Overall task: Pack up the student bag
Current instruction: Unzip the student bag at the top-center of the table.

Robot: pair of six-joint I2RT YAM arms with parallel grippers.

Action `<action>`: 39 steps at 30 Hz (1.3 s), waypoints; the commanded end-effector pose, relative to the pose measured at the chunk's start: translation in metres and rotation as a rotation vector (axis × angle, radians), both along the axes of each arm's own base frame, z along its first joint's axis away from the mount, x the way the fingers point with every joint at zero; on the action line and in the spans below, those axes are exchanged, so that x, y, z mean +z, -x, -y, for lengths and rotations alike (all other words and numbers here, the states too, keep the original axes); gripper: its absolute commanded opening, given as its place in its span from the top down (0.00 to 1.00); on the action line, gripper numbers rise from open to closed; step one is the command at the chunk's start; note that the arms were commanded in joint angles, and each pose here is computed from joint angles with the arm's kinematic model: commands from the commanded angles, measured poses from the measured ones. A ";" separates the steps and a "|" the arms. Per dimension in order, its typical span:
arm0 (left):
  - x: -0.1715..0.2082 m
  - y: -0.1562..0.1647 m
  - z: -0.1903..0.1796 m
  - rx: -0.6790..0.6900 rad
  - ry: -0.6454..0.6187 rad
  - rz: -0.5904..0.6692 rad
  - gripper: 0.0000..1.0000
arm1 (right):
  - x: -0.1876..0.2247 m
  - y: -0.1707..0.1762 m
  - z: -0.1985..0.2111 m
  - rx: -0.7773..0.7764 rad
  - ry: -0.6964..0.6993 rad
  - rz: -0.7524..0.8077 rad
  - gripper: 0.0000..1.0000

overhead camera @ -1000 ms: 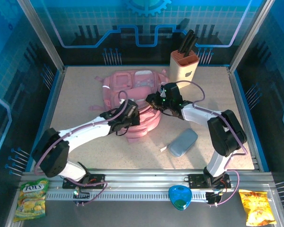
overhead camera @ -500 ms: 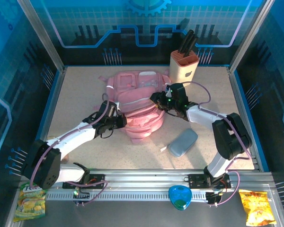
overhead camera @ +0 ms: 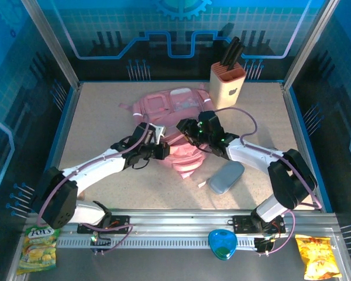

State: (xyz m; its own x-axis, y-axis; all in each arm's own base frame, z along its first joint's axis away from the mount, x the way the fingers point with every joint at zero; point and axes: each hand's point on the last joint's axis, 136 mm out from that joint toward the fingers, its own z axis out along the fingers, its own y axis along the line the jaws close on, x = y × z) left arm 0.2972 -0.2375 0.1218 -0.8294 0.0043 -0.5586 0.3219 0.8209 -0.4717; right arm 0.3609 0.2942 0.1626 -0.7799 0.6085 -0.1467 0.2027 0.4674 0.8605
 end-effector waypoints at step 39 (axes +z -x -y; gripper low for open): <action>-0.023 -0.090 -0.123 0.372 0.014 -0.101 1.00 | 0.041 -0.010 0.010 0.122 0.071 0.164 0.87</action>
